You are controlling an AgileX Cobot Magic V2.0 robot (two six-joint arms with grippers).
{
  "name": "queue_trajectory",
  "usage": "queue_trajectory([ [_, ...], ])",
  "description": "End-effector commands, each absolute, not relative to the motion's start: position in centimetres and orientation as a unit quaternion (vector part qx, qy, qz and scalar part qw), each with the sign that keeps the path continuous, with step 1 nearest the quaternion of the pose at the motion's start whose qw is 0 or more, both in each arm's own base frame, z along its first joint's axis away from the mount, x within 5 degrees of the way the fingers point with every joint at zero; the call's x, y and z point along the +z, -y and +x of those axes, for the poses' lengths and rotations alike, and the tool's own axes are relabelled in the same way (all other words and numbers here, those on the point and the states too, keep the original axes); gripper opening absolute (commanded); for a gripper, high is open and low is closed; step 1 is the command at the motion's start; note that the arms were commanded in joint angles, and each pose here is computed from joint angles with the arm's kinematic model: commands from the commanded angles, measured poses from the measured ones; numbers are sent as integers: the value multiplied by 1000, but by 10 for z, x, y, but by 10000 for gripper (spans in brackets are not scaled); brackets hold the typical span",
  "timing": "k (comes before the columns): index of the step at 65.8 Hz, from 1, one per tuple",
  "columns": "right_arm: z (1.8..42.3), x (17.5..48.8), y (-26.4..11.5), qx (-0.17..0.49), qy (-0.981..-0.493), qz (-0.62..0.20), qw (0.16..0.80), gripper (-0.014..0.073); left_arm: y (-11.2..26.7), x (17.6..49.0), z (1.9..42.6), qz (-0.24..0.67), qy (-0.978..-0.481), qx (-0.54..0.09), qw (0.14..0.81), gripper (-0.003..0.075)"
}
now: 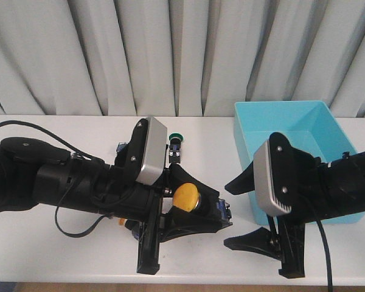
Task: Pick red and yellow buttons and place in box
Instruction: 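Bring the right gripper to the yellow button and grasp it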
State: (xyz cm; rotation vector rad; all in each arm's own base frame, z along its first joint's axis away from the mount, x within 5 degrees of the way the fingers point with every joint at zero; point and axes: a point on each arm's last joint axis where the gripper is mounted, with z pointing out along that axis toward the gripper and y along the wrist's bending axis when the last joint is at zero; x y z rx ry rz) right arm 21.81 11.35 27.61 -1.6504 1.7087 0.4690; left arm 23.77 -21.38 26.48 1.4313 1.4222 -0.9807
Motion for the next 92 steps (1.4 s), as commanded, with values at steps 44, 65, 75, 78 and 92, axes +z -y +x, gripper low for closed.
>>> queue_trajectory([
  [44, 218, 292, -137, 175, -613, -654, 408, 499, 214, 290, 235, 553, -546, -420, 468, 209],
  [65, 218, 291, -136, 172, -621, -651, 400, 396, 214, 290, 235, 553, -546, -420, 468, 209],
  [75, 218, 291, -136, 173, -622, -650, 401, 325, 214, 290, 235, 553, -546, -420, 468, 209],
  [78, 218, 291, -136, 173, -622, -650, 400, 299, 214, 290, 235, 553, -546, -420, 468, 209],
  [92, 218, 291, -136, 173, -622, -650, 400, 188, 214, 290, 235, 553, -546, -420, 468, 209],
])
